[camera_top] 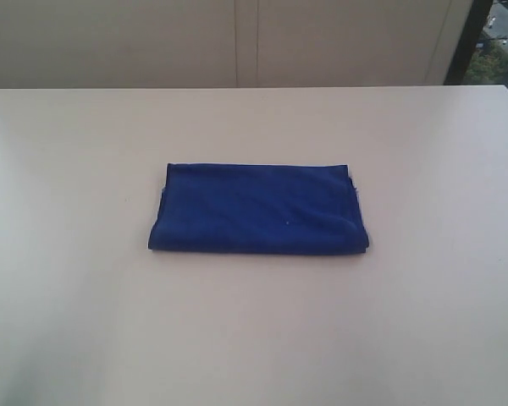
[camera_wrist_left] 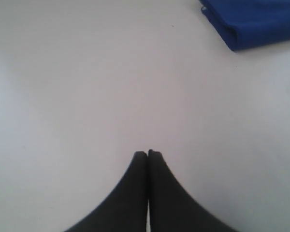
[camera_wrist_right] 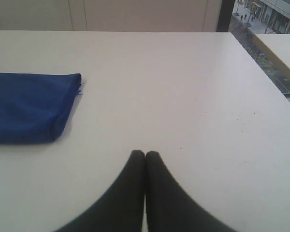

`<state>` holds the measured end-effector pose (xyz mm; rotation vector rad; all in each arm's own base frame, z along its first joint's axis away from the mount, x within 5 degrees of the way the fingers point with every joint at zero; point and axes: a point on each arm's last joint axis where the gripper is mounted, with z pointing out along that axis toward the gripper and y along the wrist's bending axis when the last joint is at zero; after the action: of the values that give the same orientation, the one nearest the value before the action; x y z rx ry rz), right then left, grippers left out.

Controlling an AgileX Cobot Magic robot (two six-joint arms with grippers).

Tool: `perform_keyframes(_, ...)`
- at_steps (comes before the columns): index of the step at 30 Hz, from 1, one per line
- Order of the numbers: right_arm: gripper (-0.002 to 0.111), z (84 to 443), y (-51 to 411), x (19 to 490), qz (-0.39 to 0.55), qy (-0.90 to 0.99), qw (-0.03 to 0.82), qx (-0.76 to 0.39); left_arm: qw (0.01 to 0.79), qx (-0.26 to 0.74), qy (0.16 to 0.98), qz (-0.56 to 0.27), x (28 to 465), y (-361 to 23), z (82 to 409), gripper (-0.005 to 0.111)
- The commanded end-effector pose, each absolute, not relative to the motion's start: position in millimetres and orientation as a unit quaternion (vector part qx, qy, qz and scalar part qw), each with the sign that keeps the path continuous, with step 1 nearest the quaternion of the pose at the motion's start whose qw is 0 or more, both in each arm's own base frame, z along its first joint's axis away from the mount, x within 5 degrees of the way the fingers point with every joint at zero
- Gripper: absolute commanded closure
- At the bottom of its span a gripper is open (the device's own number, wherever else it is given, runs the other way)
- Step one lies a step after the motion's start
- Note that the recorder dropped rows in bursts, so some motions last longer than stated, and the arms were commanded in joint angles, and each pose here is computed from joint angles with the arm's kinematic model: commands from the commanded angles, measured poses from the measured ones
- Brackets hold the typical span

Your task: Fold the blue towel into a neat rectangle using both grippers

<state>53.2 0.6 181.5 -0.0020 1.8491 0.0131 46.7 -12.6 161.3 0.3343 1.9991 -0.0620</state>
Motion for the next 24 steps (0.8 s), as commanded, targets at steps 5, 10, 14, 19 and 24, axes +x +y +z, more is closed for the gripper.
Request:
perform_keyframes(5, 0.108, 181.7, 0.1, 53.3, 0.001, 0.794, 0.608, -0.001, 0.523, 0.101, 0.845, -0.050, 46.3, -12.6, 157.7, 0.107)
perform_keyframes(10, 0.108, 181.7, 0.1, 53.3, 0.001, 0.794, 0.608, -0.001, 0.522, 0.097, 0.846, -0.052, 46.3, -12.6, 157.7, 0.107)
perform_keyframes(14, 0.108, 181.7, 0.1, 53.3, 0.001, 0.794, 0.608, -0.001, 0.522, 0.097, 0.846, -0.052, 46.3, -12.6, 157.7, 0.107)
perform_keyframes(19, 0.108, 181.7, 0.1, 53.3, 0.001, 0.794, 0.608, -0.001, 0.522, 0.097, 0.846, -0.052, 46.3, -12.6, 157.7, 0.107)
perform_keyframes(24, 0.108, 181.7, 0.1, 53.3, 0.001, 0.794, 0.608, -0.001, 0.525, 0.079, 0.846, -0.045, 46.9, -10.9, 158.1, 0.107)
